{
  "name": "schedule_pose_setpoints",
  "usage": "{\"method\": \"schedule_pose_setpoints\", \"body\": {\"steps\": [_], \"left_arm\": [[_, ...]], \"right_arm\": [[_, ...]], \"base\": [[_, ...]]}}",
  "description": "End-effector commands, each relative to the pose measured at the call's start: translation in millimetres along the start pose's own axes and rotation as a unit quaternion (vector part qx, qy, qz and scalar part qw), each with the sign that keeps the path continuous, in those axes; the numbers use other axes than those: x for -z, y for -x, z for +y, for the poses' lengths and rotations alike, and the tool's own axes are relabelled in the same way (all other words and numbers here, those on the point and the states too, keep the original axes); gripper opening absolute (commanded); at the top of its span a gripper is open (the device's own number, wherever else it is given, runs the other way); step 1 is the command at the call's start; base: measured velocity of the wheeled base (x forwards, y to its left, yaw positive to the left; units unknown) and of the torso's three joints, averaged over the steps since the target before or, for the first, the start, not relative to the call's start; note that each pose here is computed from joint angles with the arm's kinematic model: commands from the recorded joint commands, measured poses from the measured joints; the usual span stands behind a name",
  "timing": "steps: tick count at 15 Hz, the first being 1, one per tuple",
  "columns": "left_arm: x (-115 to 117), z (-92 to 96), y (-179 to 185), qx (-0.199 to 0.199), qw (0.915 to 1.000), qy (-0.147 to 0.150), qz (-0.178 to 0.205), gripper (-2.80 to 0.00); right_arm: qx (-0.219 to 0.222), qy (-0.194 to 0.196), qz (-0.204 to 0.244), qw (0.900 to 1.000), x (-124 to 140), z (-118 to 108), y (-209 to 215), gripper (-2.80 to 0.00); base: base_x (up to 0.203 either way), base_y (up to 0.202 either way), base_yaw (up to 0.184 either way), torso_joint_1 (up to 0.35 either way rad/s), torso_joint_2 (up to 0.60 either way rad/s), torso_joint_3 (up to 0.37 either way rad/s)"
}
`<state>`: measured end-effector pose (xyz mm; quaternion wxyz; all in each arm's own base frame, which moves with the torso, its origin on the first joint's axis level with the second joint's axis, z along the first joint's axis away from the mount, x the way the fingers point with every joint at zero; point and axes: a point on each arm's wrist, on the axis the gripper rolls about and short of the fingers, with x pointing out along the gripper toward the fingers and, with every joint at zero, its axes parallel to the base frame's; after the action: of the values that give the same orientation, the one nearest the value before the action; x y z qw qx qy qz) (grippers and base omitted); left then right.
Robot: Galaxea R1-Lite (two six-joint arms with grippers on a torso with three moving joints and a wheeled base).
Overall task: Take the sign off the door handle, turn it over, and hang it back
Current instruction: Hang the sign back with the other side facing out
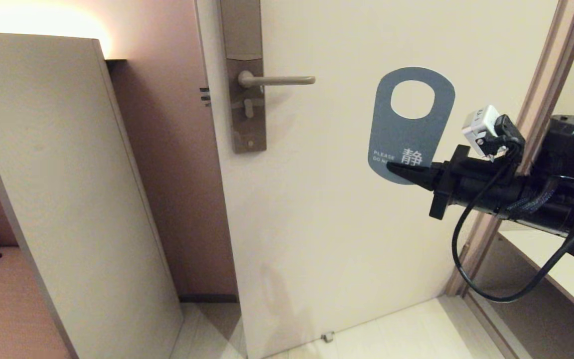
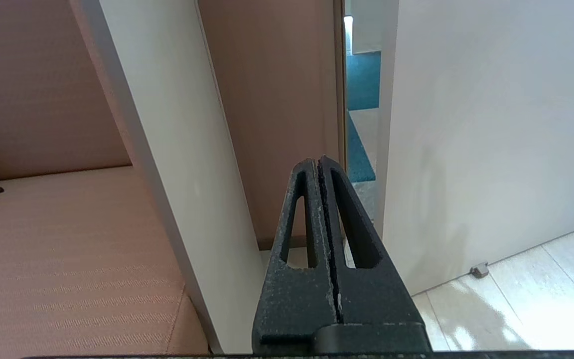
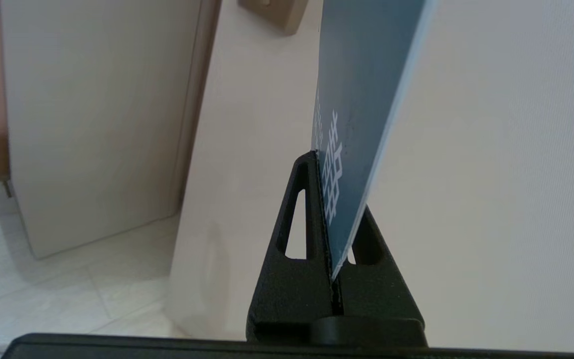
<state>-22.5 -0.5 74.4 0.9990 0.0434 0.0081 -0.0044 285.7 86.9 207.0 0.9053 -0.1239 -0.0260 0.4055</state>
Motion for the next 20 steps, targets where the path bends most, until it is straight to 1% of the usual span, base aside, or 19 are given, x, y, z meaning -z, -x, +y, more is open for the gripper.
{"method": "schedule_pose_setpoints", "body": {"steps": [1,8,14,16,17,20], "left_arm": [[0.2,-0.1,0.2,-0.001,1.0,0.0,-0.002,-2.8],[0.2,-0.1,0.3,-0.001,1.0,0.0,-0.002,-2.8],[-0.1,0.0,0.3,0.0,1.0,0.0,-0.002,-2.8],[0.2,0.0,0.3,0.0,1.0,0.0,-0.002,-2.8],[0.2,0.0,0.2,0.0,1.0,0.0,-0.001,-2.8],[0.2,0.0,0.3,-0.001,1.0,0.0,-0.002,-2.8]], "right_arm": [[-0.001,0.003,-0.005,1.0,0.4,-6.6,-10.2,-2.8],[0.007,0.027,-0.04,0.999,-17.7,-24.5,-29.1,-2.8],[0.01,0.029,-0.043,0.999,-7.2,-44.0,-60.0,-2.8],[0.011,0.021,-0.038,0.999,-2.5,-48.0,-67.5,-2.8],[0.01,0.008,-0.03,0.999,-0.6,-48.5,-69.0,-2.8],[0.006,-0.025,0.011,1.0,4.6,-52.6,-70.9,-2.8]], "base": [[0.0,0.0,0.0,0.0,0.0,0.0],[0.0,0.0,0.0,0.0,0.0,0.0],[0.0,0.0,0.0,0.0,0.0,0.0],[0.0,0.0,0.0,0.0,0.0,0.0],[0.0,0.0,0.0,0.0,0.0,0.0],[0.0,0.0,0.0,0.0,0.0,0.0]]}}
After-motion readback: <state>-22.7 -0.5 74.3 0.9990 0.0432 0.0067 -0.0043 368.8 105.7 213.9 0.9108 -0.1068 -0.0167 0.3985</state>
